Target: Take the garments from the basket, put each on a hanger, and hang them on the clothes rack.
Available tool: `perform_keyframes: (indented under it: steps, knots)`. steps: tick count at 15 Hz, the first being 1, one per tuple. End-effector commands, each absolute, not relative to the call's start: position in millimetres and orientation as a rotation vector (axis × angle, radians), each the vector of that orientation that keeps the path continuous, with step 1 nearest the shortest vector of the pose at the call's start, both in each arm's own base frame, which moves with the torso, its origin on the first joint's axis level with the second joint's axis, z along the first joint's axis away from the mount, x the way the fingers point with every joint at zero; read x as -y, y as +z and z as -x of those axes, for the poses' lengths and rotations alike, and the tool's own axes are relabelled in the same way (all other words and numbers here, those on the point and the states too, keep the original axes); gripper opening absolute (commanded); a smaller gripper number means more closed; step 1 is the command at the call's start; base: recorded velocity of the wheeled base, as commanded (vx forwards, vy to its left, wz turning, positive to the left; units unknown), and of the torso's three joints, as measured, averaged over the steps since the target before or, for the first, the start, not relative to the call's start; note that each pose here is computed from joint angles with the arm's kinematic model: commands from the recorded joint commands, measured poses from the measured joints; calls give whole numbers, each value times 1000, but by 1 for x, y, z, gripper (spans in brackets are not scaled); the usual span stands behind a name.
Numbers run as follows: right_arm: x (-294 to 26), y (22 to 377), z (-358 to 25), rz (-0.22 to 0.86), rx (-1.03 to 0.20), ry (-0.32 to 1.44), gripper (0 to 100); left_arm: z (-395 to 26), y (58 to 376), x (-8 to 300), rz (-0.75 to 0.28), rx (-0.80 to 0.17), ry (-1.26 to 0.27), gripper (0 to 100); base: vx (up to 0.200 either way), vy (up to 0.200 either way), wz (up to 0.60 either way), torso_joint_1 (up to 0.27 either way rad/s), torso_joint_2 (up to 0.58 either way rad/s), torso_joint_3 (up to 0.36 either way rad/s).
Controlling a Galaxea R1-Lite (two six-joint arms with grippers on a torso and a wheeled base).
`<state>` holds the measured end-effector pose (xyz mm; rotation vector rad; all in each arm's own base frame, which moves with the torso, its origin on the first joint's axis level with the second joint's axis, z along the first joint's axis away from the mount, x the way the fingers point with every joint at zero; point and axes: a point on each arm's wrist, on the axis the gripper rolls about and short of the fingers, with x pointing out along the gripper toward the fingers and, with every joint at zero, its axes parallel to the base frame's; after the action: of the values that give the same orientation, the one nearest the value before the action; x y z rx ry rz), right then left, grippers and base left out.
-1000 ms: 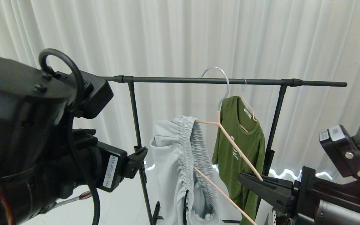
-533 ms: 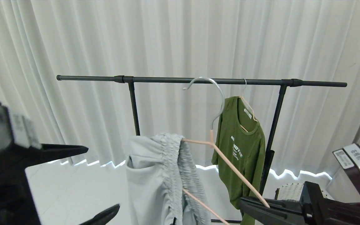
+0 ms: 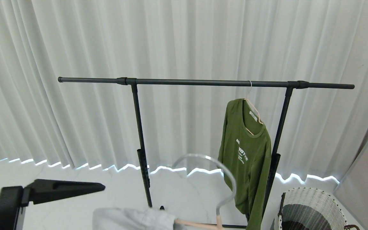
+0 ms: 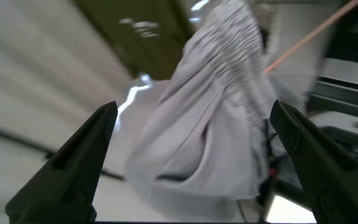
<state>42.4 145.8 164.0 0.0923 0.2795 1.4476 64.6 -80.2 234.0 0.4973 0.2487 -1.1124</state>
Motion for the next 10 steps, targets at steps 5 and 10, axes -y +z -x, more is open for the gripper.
perform_keyframes:
  steps: [5,10]
  knots:
    - [-140,155,-19,-64,-315,1588,0,-86,198,118,-528,-346,-1385,100,0,0,0,0,0,0]
    - [-140,153,-19,-61,-324,1588,0,-89,183,124,-512,-405,-1452,100,0,0,0,0,0,0]
